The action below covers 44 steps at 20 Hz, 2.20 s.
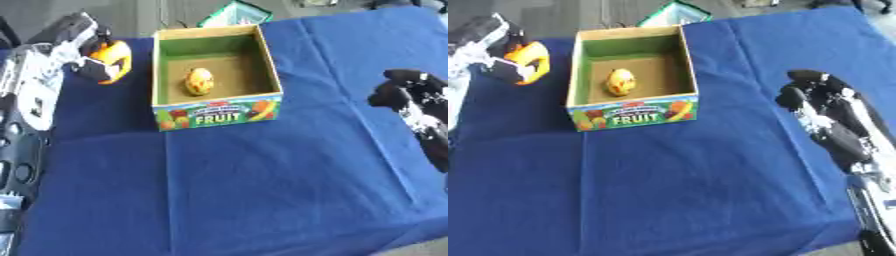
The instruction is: Pick up objects on the table and place them in the box.
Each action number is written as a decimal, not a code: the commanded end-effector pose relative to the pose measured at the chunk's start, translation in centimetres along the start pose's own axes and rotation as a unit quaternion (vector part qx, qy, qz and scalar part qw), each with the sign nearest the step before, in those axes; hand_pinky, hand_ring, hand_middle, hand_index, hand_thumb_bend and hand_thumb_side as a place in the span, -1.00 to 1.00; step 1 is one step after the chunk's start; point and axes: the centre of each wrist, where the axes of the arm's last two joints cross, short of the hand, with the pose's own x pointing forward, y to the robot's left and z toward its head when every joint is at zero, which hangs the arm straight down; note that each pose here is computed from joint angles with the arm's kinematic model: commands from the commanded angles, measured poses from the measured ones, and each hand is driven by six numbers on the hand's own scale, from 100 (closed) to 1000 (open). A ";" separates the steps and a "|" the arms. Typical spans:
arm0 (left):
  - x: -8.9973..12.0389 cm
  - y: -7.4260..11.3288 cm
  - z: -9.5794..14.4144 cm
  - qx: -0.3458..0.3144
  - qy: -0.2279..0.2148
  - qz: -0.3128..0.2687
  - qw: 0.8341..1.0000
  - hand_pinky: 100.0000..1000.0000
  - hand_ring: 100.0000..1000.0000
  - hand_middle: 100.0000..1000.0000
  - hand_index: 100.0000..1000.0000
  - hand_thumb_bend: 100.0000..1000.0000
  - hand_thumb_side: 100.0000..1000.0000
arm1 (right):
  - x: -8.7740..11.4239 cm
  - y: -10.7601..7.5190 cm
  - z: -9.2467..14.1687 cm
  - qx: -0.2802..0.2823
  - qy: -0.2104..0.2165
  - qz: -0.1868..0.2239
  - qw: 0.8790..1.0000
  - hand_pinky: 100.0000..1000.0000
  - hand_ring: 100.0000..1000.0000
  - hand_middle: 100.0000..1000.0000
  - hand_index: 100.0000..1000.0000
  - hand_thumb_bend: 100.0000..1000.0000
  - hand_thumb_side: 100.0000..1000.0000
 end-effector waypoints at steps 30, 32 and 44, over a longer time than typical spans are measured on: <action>8.3 -4.0 -2.4 0.185 -0.126 0.147 0.963 0.43 0.46 0.53 0.70 0.49 0.64 | 0.6 -0.1 -0.7 0.016 -0.013 0.006 1.000 0.37 0.21 0.10 0.49 -0.54 -0.34; 8.1 -3.1 -2.0 0.184 -0.136 0.157 0.961 0.46 0.49 0.55 0.72 0.45 0.68 | 0.5 -0.1 -0.6 0.015 -0.012 0.007 1.000 0.37 0.21 0.10 0.49 -0.54 -0.34; 1.7 3.3 5.4 0.252 -0.109 0.335 0.901 0.19 0.16 0.24 0.52 -0.14 0.33 | 0.2 -0.7 0.0 -0.001 0.001 0.016 1.000 0.37 0.21 0.10 0.49 -0.54 -0.34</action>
